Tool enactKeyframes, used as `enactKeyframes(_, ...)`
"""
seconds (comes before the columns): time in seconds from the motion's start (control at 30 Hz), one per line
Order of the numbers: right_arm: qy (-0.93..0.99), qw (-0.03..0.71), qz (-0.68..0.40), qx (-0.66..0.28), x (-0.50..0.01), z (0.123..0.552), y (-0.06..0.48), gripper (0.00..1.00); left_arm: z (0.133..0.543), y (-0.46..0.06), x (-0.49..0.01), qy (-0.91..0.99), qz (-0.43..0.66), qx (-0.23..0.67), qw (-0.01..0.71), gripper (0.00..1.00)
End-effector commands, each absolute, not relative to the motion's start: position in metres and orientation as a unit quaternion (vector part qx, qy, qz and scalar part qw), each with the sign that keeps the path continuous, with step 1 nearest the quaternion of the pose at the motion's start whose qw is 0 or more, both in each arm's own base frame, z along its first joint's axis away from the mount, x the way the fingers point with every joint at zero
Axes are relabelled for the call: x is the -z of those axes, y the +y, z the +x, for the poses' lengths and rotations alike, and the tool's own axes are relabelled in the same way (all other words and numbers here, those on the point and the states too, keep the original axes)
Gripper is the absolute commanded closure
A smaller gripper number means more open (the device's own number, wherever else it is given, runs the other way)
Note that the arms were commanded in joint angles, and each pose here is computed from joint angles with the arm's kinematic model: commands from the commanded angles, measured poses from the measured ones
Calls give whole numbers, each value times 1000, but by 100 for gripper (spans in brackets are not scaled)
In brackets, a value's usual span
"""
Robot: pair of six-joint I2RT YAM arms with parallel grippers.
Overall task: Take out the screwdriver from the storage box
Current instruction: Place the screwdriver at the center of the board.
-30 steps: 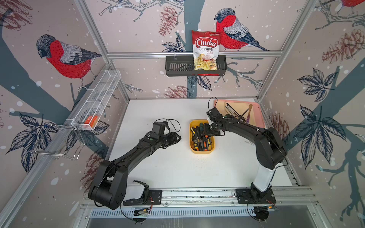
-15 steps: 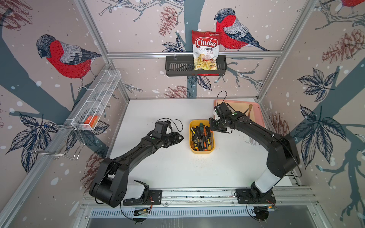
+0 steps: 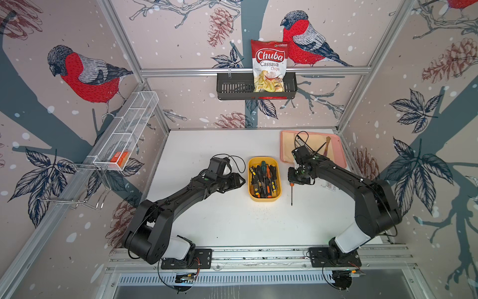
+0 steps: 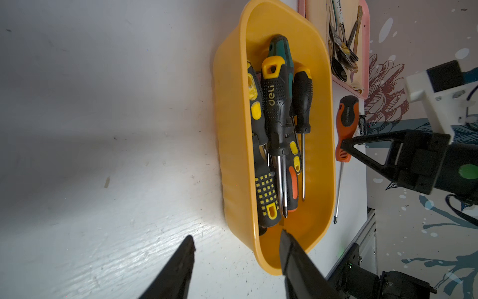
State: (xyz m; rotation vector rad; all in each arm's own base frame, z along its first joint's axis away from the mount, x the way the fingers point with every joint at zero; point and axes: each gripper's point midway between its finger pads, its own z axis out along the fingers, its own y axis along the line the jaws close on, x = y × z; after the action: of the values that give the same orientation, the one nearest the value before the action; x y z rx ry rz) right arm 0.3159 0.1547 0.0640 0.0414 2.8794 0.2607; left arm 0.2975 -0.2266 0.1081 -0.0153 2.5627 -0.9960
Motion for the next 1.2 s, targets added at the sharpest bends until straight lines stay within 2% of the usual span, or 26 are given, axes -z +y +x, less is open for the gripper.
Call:
enactKeyframes(0.0, 987, 136, -8, -84, -55, 322, 162, 83, 299, -228, -109, 915, 4, 349, 203, 45)
enactKeyframes(0.27, 990, 122, -20, -74, -38, 325, 167, 82, 296, -226, -107, 918, 2, 341, 203, 45)
enactKeyframes(0.43, 991, 116, -19, -70, -32, 326, 167, 78, 296, -225, -106, 919, 0, 338, 204, 45)
enactKeyframes(0.7, 991, 115, -18, -69, -31, 324, 167, 61, 295, -225, -105, 920, 0, 337, 202, 44)
enactKeyframes(1.17, 987, 142, -5, -76, -60, 326, 169, 61, 295, -223, -110, 923, 1, 328, 201, 44)
